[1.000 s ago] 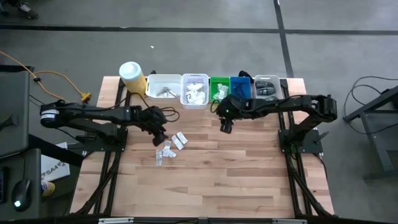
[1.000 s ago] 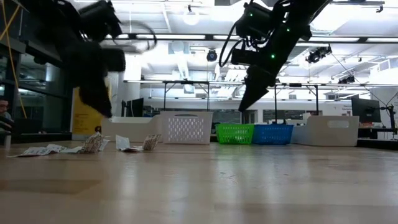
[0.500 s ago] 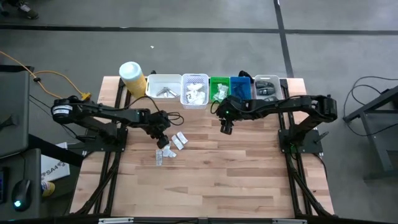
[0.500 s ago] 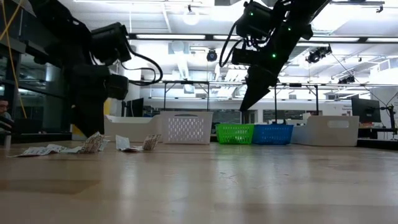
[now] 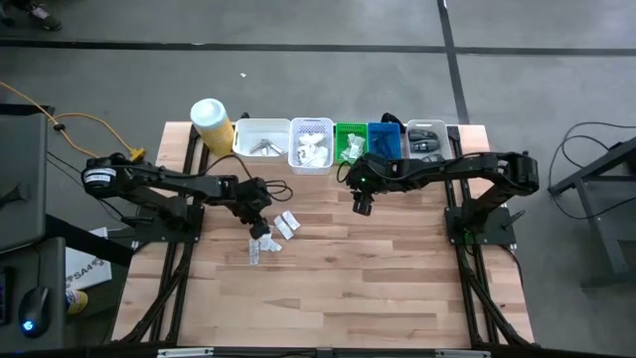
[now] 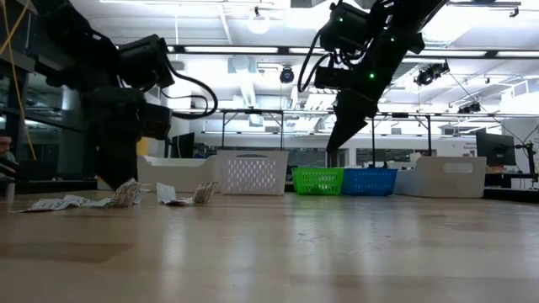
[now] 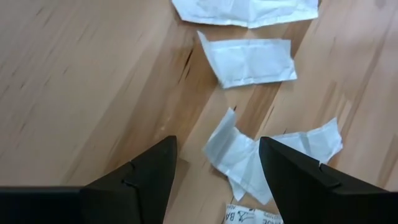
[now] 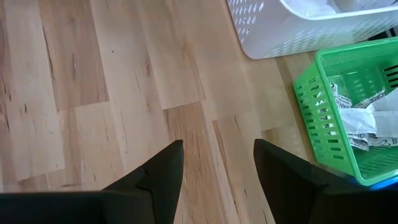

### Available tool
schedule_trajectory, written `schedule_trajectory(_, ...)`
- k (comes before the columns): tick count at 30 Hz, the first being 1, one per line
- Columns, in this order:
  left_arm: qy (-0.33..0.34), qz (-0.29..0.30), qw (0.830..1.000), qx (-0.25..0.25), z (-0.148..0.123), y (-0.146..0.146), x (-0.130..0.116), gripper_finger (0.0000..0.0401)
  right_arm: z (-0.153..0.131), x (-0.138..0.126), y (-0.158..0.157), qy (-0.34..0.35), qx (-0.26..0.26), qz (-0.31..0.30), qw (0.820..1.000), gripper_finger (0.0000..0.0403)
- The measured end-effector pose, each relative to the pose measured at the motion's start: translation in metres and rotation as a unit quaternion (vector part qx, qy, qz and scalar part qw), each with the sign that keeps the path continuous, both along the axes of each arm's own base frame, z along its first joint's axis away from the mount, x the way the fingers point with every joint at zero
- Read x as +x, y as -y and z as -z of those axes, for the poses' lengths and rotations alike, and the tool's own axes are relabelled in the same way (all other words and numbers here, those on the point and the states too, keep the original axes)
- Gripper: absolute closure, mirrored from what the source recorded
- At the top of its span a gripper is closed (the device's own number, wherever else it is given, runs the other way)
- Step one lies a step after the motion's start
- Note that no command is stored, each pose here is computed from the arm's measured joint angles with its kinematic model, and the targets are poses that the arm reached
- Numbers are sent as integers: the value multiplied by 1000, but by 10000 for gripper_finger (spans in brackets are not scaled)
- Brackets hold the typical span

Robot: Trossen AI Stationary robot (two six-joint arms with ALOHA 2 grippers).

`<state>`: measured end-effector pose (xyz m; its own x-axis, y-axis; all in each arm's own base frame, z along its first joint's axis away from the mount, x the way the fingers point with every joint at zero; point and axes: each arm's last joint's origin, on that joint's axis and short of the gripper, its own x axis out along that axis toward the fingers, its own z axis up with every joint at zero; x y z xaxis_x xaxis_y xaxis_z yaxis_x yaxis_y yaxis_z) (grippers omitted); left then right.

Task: Pick & Place Travel size toiletries
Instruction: Put the white bandage into the green bin

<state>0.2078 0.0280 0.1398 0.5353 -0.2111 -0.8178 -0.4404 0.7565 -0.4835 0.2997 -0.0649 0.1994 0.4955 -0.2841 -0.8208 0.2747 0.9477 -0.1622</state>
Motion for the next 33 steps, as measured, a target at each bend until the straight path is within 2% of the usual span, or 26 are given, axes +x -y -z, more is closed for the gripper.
schedule_trajectory(13,13,30,999,-6,1,12,4,172,0,0,0,3,6,9,1000,215)
schedule_trajectory(16,10,22,1000,3,2,13,4,179,0,0,0,3,6,9,1000,215)
schedule_trajectory(20,9,15,1000,10,2,12,4,218,0,0,0,3,6,10,1000,215)
schedule_trajectory(31,7,7,999,50,3,10,5,376,0,0,0,5,9,13,1000,215)
schedule_trajectory(33,7,8,998,57,3,10,5,394,0,0,0,7,14,19,1000,215)
